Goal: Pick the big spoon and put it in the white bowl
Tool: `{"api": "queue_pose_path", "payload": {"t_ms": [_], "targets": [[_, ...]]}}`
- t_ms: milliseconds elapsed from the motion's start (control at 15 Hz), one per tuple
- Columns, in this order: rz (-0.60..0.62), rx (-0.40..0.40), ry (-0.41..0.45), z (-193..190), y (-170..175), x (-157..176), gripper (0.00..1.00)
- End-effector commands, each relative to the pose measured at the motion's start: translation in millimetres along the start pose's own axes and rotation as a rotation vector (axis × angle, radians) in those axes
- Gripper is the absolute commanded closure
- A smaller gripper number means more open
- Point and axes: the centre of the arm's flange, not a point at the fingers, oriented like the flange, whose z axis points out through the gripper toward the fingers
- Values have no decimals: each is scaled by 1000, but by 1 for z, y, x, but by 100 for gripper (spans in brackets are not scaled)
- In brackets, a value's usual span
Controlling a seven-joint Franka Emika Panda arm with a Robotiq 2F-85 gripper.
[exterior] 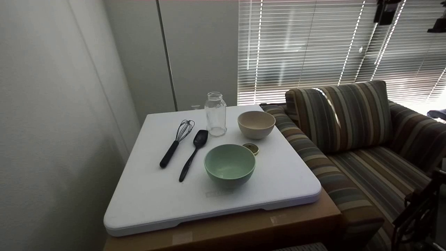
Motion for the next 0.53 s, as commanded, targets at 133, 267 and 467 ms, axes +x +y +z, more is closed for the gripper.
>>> {"api": "queue_pose_path", "payload": {"t_ms": [133, 267, 467], "targets": [[63, 36, 12, 32, -44, 90, 0], [56, 25, 6, 46, -64, 115, 0], [-3, -4, -25, 68, -94, 151, 0]]}}
